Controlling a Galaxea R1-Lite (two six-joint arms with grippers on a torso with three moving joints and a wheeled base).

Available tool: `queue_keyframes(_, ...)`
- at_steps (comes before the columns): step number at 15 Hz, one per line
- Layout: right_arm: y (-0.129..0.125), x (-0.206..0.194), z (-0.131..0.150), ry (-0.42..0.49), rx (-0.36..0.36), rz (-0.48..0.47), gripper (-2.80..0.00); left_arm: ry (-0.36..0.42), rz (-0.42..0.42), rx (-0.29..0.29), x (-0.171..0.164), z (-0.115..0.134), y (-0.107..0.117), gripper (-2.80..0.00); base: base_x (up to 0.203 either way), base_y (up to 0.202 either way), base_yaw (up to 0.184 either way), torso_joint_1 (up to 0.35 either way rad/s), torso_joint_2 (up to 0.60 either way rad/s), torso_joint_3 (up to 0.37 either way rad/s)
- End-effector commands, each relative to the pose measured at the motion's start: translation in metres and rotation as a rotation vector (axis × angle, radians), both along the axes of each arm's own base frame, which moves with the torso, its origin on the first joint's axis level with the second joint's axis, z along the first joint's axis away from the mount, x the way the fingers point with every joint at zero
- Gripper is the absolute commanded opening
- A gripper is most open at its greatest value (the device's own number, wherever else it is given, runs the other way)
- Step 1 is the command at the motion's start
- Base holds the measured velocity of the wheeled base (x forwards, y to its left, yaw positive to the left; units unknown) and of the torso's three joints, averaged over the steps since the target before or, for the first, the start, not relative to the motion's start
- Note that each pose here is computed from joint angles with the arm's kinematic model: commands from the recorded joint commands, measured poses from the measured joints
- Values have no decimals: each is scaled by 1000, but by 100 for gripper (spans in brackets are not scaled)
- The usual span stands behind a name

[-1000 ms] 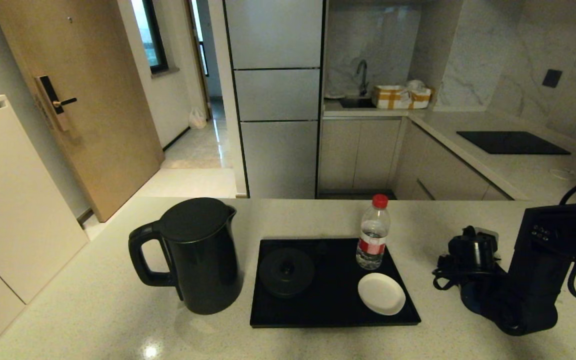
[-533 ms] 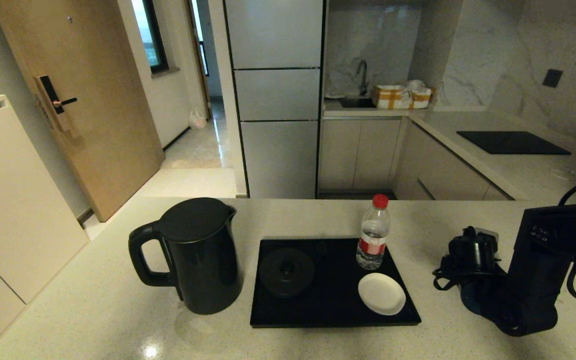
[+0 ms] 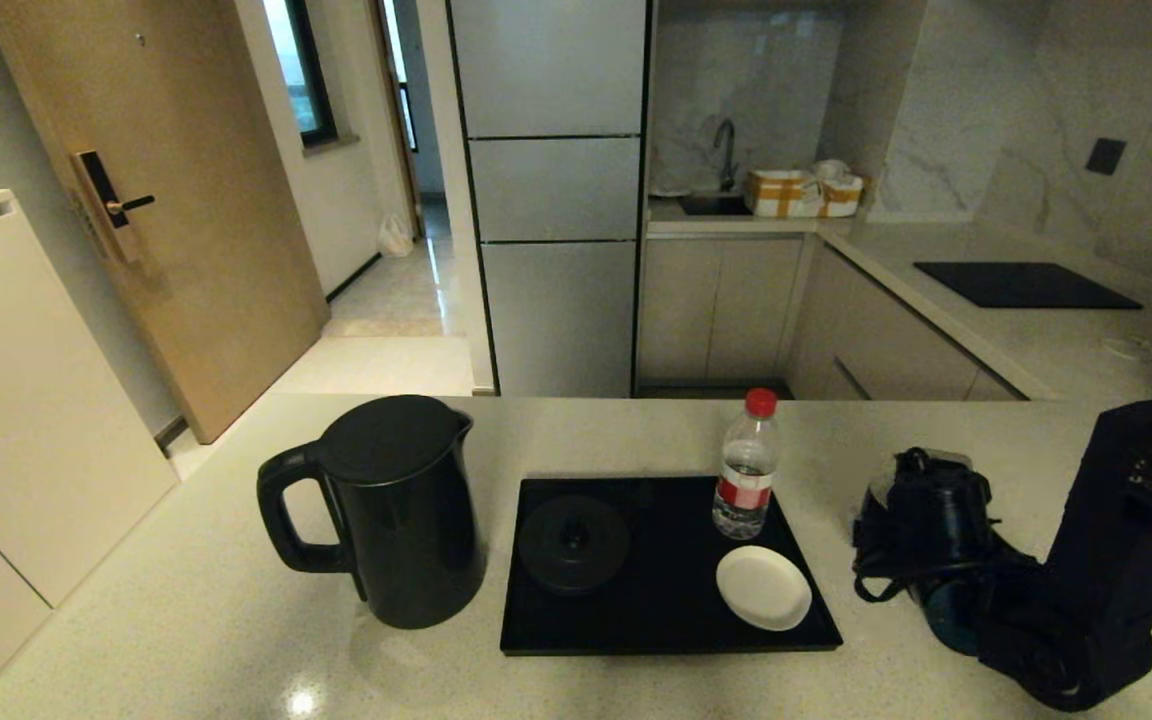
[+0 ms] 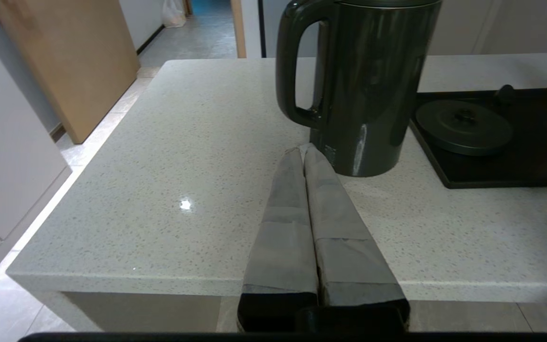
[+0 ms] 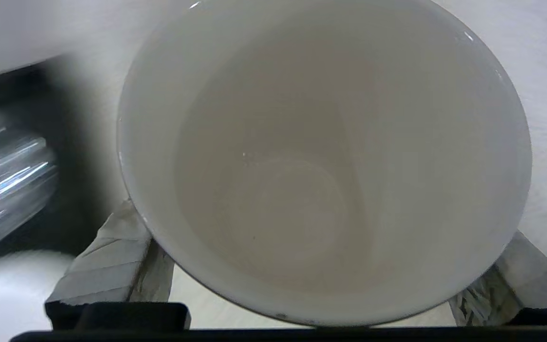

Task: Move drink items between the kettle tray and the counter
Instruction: Return the tea cup to its original position

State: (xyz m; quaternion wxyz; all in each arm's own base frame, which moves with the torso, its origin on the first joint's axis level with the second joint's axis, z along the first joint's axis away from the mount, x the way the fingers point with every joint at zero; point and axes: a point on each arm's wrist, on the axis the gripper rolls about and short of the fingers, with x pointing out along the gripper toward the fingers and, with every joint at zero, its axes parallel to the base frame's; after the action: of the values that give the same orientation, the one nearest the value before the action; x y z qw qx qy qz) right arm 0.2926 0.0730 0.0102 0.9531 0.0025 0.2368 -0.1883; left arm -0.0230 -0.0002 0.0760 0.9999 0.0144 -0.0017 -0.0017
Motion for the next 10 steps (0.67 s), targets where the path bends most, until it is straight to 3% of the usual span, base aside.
queue_keyframes(1,25,-19,20,-51,11,90,-280,0,0,0,0,0,0,-280,0,0,0,0,0,0)
queue_keyframes(4,52,-38,19,-56,-10,147,-280,0,0,0,0,0,0,-280,0,0,0,0,0,0)
queue_keyframes(10,75,-45,5,-32,-4,209,-280,0,0,0,0,0,0,-280,0,0,0,0,0,0)
